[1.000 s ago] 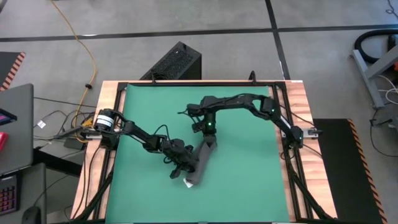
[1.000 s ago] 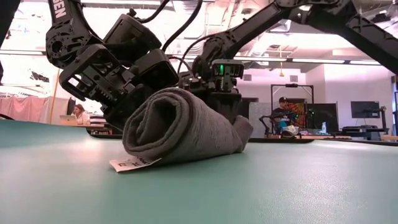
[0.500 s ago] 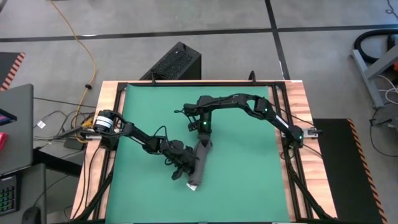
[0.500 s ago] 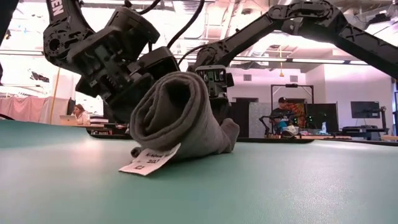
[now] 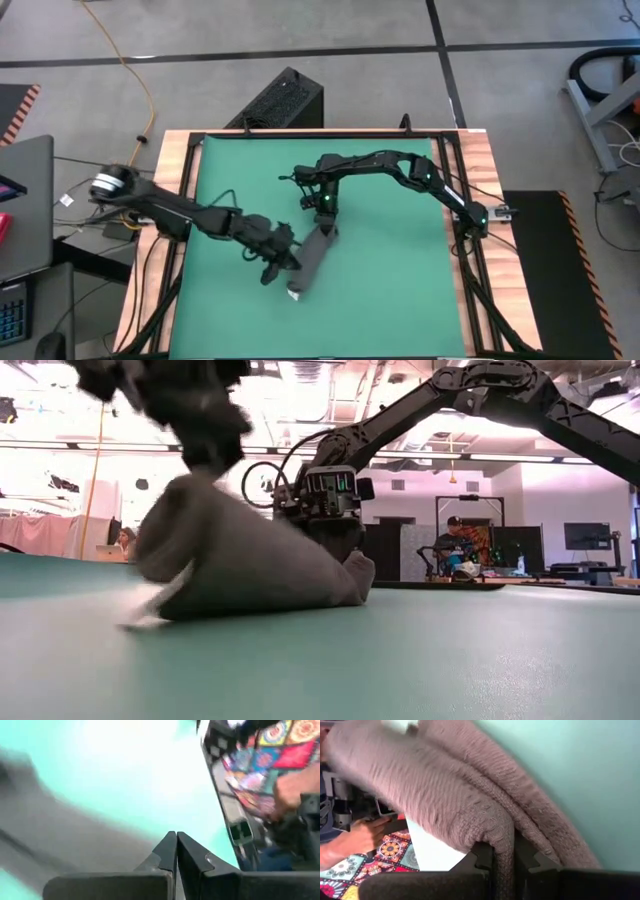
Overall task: Roll towel
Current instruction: Roll the gray towel on the table
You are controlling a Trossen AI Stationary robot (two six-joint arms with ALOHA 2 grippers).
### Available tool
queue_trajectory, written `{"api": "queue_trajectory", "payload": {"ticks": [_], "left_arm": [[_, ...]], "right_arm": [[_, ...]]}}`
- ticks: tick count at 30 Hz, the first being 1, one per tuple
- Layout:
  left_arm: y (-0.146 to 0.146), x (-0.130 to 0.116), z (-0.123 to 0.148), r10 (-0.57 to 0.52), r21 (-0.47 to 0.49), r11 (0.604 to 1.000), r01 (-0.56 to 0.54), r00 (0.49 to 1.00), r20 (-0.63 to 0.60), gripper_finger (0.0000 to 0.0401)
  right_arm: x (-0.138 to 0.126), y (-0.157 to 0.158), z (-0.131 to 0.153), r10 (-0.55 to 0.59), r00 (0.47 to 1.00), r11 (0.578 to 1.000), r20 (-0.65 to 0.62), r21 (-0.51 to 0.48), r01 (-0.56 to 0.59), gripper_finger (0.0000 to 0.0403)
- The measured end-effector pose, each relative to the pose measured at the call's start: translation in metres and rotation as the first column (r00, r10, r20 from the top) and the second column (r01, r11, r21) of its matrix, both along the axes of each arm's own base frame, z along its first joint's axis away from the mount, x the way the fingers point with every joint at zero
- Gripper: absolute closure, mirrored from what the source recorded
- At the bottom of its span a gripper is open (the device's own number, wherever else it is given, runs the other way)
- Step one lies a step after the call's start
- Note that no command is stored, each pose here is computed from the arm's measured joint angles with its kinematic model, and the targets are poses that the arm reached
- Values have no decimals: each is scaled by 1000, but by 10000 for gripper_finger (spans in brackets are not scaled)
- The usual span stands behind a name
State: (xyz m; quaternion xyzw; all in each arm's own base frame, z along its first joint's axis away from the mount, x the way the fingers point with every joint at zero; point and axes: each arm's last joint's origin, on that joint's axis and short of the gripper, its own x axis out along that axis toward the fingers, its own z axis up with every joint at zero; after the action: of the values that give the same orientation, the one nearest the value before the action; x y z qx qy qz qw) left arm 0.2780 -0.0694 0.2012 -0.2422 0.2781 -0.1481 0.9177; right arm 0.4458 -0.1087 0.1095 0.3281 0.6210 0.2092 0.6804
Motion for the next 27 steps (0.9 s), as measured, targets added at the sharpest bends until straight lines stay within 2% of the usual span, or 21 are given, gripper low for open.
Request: {"api": "queue_trajectory", "payload": {"ticks": [4, 8, 11, 14, 16, 18, 23, 25, 27], "left_arm": [[-5, -6, 29, 23, 174, 984, -40, 995, 102, 401], [-9, 8, 41, 0, 233, 972, -34, 990, 142, 401], [-11, 19, 27, -28, 327, 945, 17, 999, 27, 401], [-20, 28, 16, -91, 381, 919, 103, 995, -49, 401], [-27, 32, 13, -80, 411, 906, 97, 995, -60, 401], [-28, 30, -1, -74, 417, 901, 119, 990, -123, 401], [-19, 18, -22, 52, 485, 873, 38, 984, -171, 401], [-15, 7, -39, 84, 495, 868, 45, 968, -236, 401], [-13, 2, -45, 105, 476, 879, 21, 966, -237, 401]], "right_arm": [[2, 1, 0, -3, 1000, 1000, 15, -4, 4, 360], [3, 3, 0, -10, 1000, 1000, 12, -5, 10, 360], [3, 2, 0, -18, 1000, 1000, 6, -3, 18, 360], [3, 2, 0, -18, 1000, 1000, 5, -3, 18, 360], [3, 2, 0, -23, 1000, 1000, 2, -2, 23, 360], [3, 2, 0, -23, 1000, 1000, 1, -2, 23, 360], [3, 2, 0, -23, 1000, 1000, 1, -2, 23, 360], [3, 2, 0, -23, 1000, 1000, 0, -2, 23, 360], [3, 2, 0, -23, 1000, 1000, 4, -2, 23, 360]]}}
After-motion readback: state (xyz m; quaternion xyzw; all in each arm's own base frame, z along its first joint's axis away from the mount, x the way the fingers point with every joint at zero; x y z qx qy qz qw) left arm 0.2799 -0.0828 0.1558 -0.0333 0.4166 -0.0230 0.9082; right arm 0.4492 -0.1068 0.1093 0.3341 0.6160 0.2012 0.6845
